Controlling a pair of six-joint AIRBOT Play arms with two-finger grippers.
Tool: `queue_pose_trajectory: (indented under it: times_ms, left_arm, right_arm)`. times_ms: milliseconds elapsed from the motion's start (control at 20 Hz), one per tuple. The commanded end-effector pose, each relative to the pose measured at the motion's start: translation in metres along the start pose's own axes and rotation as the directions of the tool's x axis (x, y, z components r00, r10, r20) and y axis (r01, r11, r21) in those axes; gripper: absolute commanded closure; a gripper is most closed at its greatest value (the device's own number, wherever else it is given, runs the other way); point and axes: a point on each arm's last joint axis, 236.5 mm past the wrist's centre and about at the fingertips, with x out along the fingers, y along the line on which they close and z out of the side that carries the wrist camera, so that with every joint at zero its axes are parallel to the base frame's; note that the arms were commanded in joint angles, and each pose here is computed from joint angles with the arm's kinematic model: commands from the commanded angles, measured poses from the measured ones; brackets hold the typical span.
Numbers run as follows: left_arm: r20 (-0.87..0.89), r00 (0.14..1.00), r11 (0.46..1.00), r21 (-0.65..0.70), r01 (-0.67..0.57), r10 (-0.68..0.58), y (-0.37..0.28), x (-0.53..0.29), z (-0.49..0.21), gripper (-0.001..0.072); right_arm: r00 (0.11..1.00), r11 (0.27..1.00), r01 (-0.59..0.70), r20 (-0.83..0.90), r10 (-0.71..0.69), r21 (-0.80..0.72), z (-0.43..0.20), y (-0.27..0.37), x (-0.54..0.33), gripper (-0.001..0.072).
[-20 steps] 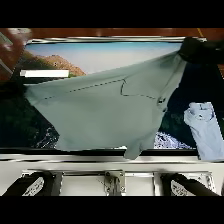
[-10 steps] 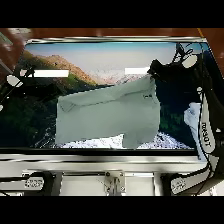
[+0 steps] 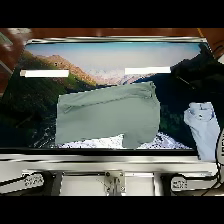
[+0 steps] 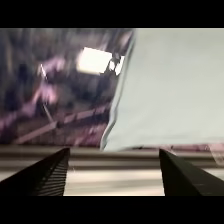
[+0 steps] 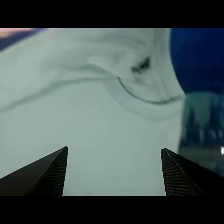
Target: Fold the shirts.
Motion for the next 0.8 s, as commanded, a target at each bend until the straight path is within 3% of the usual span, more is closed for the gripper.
queue_pose_trajectory:
  times_ms: [0, 200, 750]
  left_arm:
    - [-0.019, 0.993, 0.98, -0.165, 0.114, -0.119, 0.022, 0.045, -0.057, 0.003]
    - [0.046, 0.974, 0.952, -0.205, 0.227, -0.222, 0.003, 0.073, -0.052, 0.0031]
    - [-0.034, 0.988, 0.986, -0.077, 0.149, -0.152, -0.029, 0.126, -0.046, 0.0045]
  right_arm:
    - [0.976, 0.996, 0.042, -0.218, -0.023, 0.084, -0.063, -0.045, -0.01, 0.0026]
    - [0.968, 0.992, -0.01, -0.249, 0.04, 0.122, -0.077, -0.039, 0.008, 0.0026]
    - [0.976, 0.996, 0.021, -0.217, -0.001, 0.088, -0.071, -0.048, 0.018, 0.0026]
